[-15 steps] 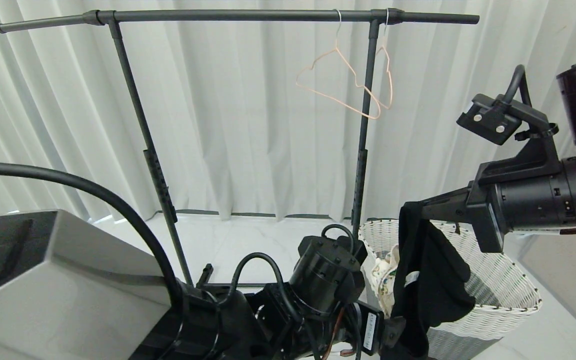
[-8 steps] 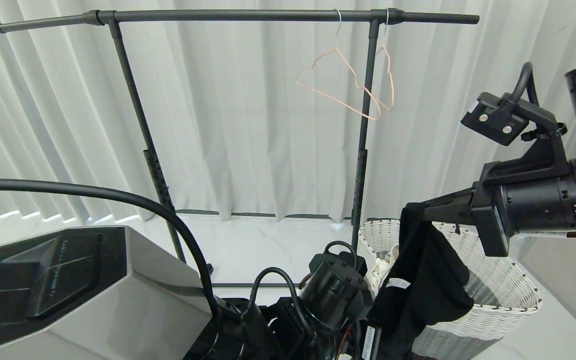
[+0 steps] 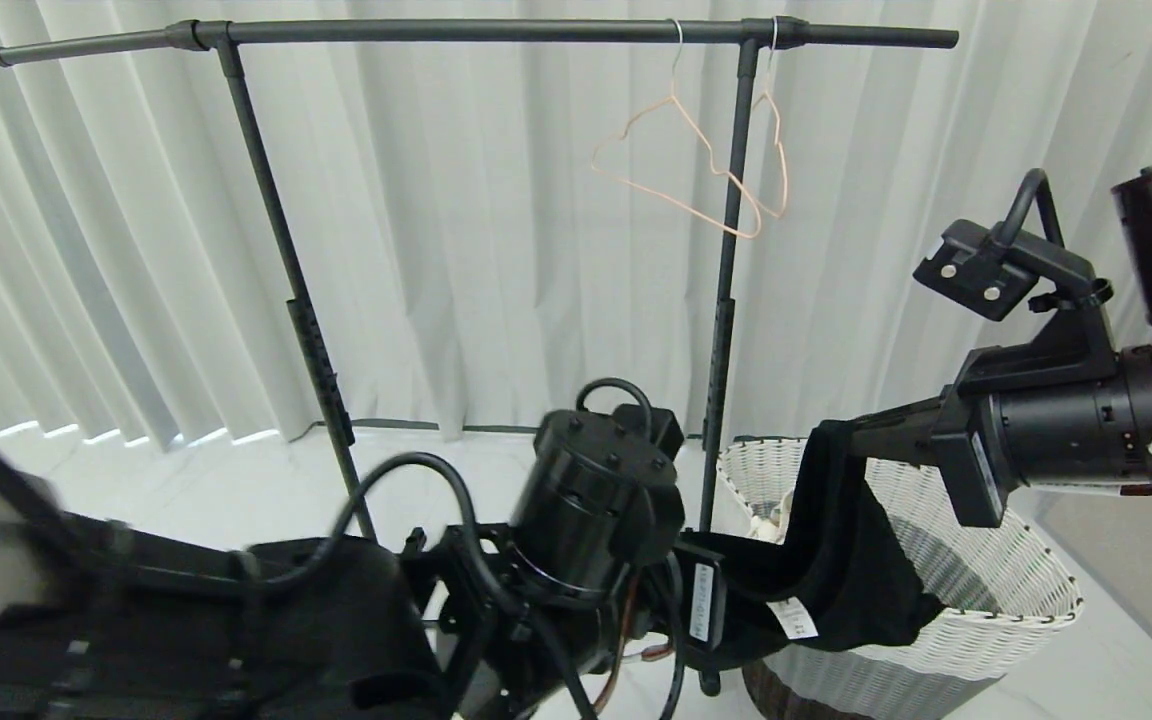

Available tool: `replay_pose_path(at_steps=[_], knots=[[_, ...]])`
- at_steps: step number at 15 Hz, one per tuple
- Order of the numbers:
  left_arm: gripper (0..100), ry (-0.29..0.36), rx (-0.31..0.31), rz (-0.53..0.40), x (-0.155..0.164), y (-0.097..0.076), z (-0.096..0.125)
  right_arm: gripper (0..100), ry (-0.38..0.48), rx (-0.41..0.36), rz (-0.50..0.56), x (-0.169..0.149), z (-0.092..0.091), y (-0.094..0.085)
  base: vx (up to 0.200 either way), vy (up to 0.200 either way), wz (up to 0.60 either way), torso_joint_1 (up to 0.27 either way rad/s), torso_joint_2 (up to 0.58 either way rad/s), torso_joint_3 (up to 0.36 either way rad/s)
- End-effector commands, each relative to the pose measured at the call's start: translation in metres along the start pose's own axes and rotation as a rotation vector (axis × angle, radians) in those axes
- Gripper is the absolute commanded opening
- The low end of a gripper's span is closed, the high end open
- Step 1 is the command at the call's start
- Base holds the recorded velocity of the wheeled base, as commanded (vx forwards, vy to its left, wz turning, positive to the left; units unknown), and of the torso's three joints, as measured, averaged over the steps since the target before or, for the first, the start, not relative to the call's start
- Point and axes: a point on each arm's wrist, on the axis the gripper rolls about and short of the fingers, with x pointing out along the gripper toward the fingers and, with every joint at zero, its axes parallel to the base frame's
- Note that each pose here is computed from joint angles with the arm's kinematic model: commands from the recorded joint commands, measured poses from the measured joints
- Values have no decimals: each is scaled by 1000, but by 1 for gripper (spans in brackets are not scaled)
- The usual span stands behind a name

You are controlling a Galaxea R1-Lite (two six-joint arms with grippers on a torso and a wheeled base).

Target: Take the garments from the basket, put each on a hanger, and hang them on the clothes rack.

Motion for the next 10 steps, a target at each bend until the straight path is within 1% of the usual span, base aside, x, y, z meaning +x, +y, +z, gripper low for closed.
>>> replay_pose_path(at_steps=[1, 2, 3, 4, 5, 6, 7, 10], knots=[[0, -117, -31, -28, -69, 5, 37, 0, -3, 0, 1, 0, 0, 0, 0, 0, 0, 0, 0, 0], [0, -114, -42, -16, -112, 12, 52, 0, -57, 0, 7, 2, 6, 1, 0, 0, 0, 0, 0, 0], [0, -124, -48, -8, -131, 15, 63, 0, -76, -9, 16, 2, 8, 3, 0, 0, 0, 0, 0, 0], [0, -118, -46, -6, -142, 15, 69, 0, -83, -15, 22, 2, 9, 5, 0, 0, 0, 0, 0, 0], [0, -95, -33, 4, -157, 14, 77, 0, -97, -24, 29, 0, 11, 8, 0, 0, 0, 0, 0, 0], [0, -73, -6, 10, -165, 13, 80, 0, -109, -30, 29, -4, 12, 10, 0, 0, 0, 0, 0, 0], [0, -66, 37, 16, -168, 12, 81, 0, -119, -33, 28, -9, 12, 11, 0, 0, 0, 0, 0, 0], [0, -66, 204, 30, -173, 12, 84, 0, -152, -40, 20, -24, 13, 14, 0, 0, 0, 0, 0, 0]])
